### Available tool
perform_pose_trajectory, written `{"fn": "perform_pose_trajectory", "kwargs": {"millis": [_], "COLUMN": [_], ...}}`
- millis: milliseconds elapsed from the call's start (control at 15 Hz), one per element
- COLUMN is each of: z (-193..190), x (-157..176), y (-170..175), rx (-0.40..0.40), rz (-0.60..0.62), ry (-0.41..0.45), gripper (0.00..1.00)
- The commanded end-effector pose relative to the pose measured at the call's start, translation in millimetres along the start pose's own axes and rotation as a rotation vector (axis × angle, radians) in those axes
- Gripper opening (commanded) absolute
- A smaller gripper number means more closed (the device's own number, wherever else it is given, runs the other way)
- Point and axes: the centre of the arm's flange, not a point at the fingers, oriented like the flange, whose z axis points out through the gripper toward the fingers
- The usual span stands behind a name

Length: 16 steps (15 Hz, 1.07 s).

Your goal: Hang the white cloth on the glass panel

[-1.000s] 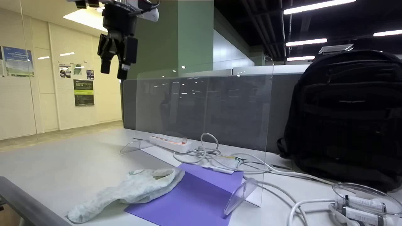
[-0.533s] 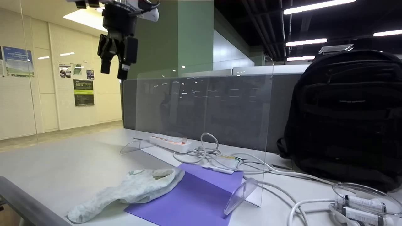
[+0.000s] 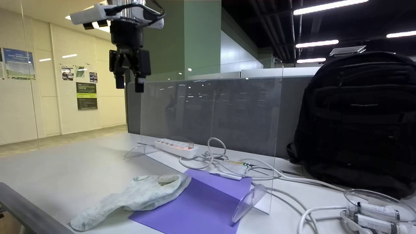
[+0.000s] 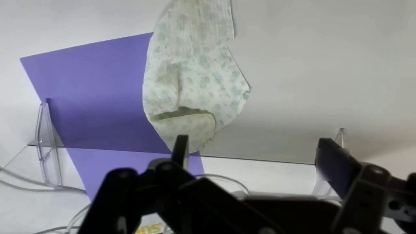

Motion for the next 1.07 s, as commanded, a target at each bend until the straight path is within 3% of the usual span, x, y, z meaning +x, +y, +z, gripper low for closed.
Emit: {"fn": "perform_pose_trajectory", "kwargs": {"millis": [0, 467, 533, 1000], "z": [32.7, 99.8, 84.1, 98.3], "x": [3.6, 4.5, -0.2, 2.5], "y": [11.9, 49.6, 44.2, 47.6], "rx": [-0.063, -0.101, -0.088, -0.088], "rz": [0.062, 0.172, 0.117, 0.115], "ry": [0.014, -0.057, -0.050, -0.057], "gripper": [1.00, 1.00, 1.00, 1.00]}}
